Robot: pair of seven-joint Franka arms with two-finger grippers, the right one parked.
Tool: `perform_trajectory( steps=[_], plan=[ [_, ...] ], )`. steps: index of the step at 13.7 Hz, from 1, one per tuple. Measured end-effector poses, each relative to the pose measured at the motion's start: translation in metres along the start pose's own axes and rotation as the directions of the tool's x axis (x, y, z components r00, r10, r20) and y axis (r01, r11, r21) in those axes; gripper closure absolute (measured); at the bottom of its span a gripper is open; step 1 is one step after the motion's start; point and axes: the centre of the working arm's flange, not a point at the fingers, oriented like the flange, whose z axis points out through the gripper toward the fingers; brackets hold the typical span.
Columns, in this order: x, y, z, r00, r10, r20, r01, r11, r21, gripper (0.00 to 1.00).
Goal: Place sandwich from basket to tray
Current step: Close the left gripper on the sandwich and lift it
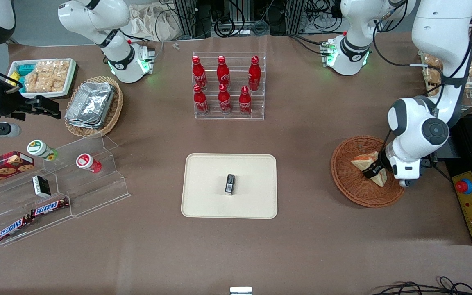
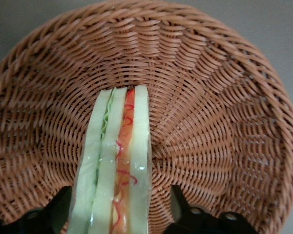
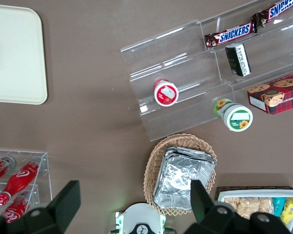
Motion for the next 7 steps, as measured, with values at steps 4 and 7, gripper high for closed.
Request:
perform_trajectory(
  steps=[4, 7],
  plan=[
    [0.0, 0.0, 0.005, 1.0, 0.006, -0.002, -0.006, 1.0, 0.007, 0.58],
    [0.002, 0.004, -0.037, 1.0, 0.012, 0.013, -0.013, 1.0, 0.02, 0.64]
  ],
)
